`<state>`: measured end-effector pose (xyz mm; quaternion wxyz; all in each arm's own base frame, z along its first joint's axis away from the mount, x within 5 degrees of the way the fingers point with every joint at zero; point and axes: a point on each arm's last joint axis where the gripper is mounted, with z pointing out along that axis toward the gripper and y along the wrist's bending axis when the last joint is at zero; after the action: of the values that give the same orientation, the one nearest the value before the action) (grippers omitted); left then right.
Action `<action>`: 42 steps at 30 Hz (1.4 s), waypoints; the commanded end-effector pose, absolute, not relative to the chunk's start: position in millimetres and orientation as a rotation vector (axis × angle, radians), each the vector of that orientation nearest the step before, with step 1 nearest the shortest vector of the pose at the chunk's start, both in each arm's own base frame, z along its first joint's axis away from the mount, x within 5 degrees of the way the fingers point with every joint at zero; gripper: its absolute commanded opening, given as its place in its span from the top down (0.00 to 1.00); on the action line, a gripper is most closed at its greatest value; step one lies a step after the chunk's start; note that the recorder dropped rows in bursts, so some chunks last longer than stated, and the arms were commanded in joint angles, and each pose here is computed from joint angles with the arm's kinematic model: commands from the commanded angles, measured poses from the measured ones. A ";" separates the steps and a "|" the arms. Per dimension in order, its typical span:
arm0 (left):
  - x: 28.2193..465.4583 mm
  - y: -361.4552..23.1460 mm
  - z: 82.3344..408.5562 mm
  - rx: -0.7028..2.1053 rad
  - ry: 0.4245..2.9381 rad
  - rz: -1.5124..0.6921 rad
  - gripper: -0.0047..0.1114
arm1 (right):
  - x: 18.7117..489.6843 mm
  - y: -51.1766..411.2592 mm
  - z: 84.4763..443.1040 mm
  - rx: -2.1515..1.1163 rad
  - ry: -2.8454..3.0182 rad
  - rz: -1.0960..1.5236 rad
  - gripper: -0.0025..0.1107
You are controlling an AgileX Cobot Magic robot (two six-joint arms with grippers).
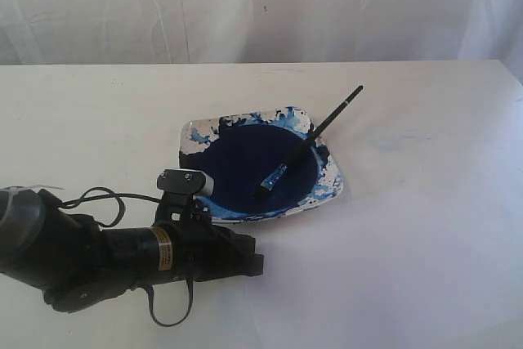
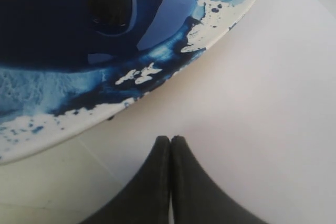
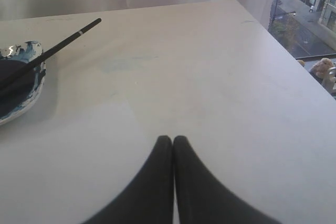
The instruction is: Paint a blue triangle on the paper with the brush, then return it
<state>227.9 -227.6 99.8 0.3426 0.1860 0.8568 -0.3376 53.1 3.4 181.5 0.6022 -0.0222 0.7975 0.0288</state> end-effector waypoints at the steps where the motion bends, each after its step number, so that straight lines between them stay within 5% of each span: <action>1: 226.0 -226.6 99.7 0.504 2.241 -0.860 0.96 | 53.2 3.0 181.5 -0.050 1.835 0.058 0.98; 24: 226.1 -226.7 99.8 0.518 2.233 -0.854 0.96 | 53.7 2.8 183.5 -0.079 1.811 0.031 0.98; 42: 226.2 -226.6 99.9 0.517 2.233 -0.853 0.96 | 47.1 3.8 245.3 0.089 1.116 0.290 0.98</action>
<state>227.9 -227.6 99.8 0.3454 0.1945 0.8549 -0.3346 51.4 4.7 236.3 0.8087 0.0281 0.5762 0.1147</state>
